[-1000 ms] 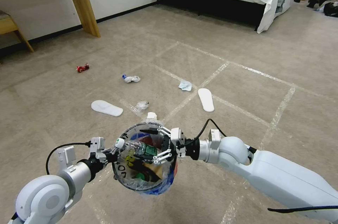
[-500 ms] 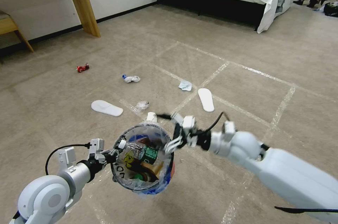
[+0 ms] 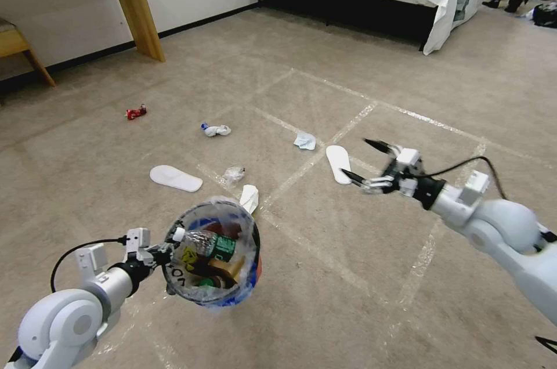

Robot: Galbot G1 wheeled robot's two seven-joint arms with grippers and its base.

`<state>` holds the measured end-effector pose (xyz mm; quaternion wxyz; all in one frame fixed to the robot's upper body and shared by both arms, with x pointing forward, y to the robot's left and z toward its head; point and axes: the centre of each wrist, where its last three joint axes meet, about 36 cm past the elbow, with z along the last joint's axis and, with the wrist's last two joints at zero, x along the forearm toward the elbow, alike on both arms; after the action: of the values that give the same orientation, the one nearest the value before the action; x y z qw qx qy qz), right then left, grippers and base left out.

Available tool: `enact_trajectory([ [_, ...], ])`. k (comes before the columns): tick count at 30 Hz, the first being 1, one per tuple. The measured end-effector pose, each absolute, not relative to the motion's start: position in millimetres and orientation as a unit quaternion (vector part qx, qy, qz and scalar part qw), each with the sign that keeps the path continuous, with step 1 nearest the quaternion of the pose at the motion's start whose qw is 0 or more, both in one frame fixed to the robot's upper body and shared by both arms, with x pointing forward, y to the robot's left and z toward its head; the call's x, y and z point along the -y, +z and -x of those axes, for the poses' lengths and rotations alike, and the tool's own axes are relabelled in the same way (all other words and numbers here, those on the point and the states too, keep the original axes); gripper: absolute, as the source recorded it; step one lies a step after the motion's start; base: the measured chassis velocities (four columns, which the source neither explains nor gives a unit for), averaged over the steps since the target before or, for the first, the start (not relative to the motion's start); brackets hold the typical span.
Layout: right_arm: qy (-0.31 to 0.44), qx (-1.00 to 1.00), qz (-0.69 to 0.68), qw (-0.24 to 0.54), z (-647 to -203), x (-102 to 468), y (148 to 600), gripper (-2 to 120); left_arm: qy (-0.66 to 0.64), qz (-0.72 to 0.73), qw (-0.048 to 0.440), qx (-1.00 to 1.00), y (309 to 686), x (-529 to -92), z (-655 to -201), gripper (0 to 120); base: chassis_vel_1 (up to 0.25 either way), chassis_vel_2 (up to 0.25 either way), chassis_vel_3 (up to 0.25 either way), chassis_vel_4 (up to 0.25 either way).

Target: Pick up the trash bin and place the garbage on the floor into it.

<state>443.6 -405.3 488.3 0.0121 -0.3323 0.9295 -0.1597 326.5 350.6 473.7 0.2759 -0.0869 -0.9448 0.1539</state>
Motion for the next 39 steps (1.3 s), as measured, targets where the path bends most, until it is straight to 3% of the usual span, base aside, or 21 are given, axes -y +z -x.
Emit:
enact_trajectory([
  [21, -0.200, -0.943, 0.247, -0.097, -391.5, 437.9, 378.7, 100, 0.129, 0.090, 0.276, 0.948, 478.9, -348.5, -320.3, 1, 0.000, 0.000, 0.000, 0.000],
  [39, -0.195, -0.940, 0.267, -0.086, -389.6, 427.0, 369.8, 100, 0.144, 0.087, 0.273, 0.947, 475.0, -348.8, -321.6, 1, 0.000, 0.000, 0.000, 0.000],
])
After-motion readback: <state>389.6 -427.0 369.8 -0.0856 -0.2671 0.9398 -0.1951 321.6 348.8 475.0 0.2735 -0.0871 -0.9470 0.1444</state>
